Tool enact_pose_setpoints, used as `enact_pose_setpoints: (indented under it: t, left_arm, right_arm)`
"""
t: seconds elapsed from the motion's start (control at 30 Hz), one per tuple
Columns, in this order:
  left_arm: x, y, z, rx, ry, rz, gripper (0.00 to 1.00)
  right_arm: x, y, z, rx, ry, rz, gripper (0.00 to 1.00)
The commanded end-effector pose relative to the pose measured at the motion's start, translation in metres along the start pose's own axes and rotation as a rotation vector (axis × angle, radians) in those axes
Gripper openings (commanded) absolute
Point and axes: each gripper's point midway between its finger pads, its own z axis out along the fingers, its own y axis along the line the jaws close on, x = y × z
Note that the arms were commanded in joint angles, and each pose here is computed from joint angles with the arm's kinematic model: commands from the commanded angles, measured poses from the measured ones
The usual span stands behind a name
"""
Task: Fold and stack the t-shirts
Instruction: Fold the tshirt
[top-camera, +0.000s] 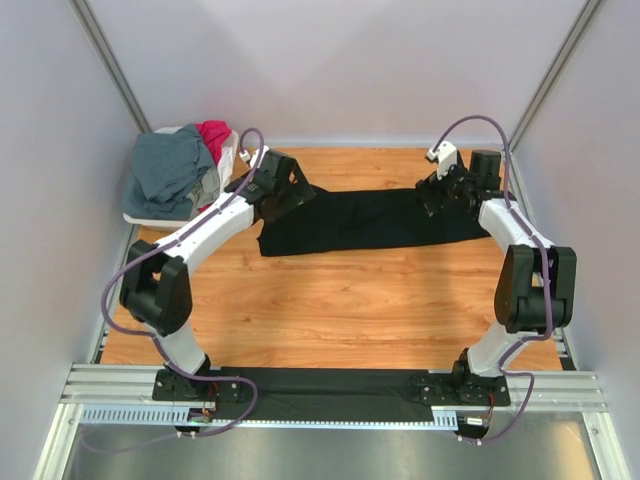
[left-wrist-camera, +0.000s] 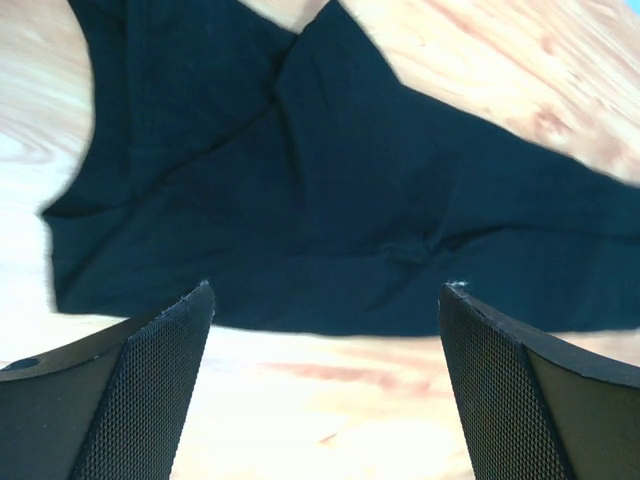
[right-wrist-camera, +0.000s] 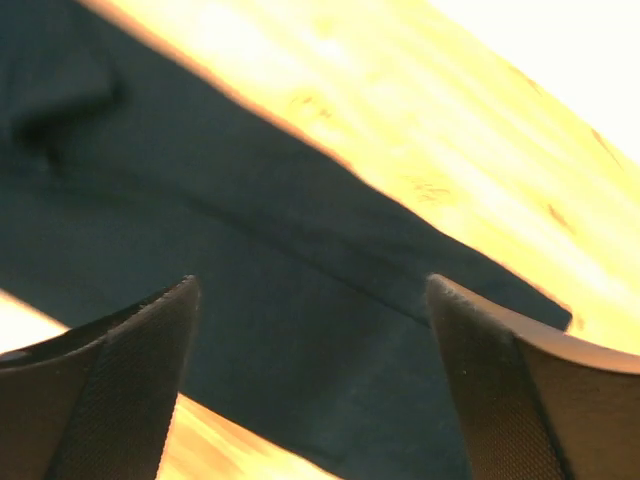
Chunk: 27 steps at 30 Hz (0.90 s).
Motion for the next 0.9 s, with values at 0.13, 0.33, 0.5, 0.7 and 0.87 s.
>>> enact_pose_setpoints:
  t: [0.13, 0.33, 0.5, 0.7, 0.87]
  left_arm:
    - [0.017, -0.004, 0.042, -0.138, 0.018, -0.325, 0.99]
    - [0.037, 0.005, 0.065, -0.255, 0.025, -0.429, 0.99]
    - [0.051, 0.013, 0.083, -0.351, 0.062, -0.46, 0.99]
    - [0.073, 0.038, 0.105, -0.453, 0.084, -0.465, 0.99]
    - [0.08, 0.052, 0.121, -0.491, 0.132, -0.419, 0.99]
  right_arm:
    - [-0.002, 0.008, 0.028, -0.206, -0.055, -0.387, 1.0]
    - [0.03, 0.005, 0.05, -0.315, 0.048, -0.465, 1.0]
    - [0.067, 0.011, 0.058, -0.38, 0.128, -0.503, 1.0]
    - [0.099, 0.011, 0.059, -0.367, 0.209, -0.513, 1.0]
    - [0.123, 0.027, 0.055, -0.362, 0.266, -0.437, 0.99]
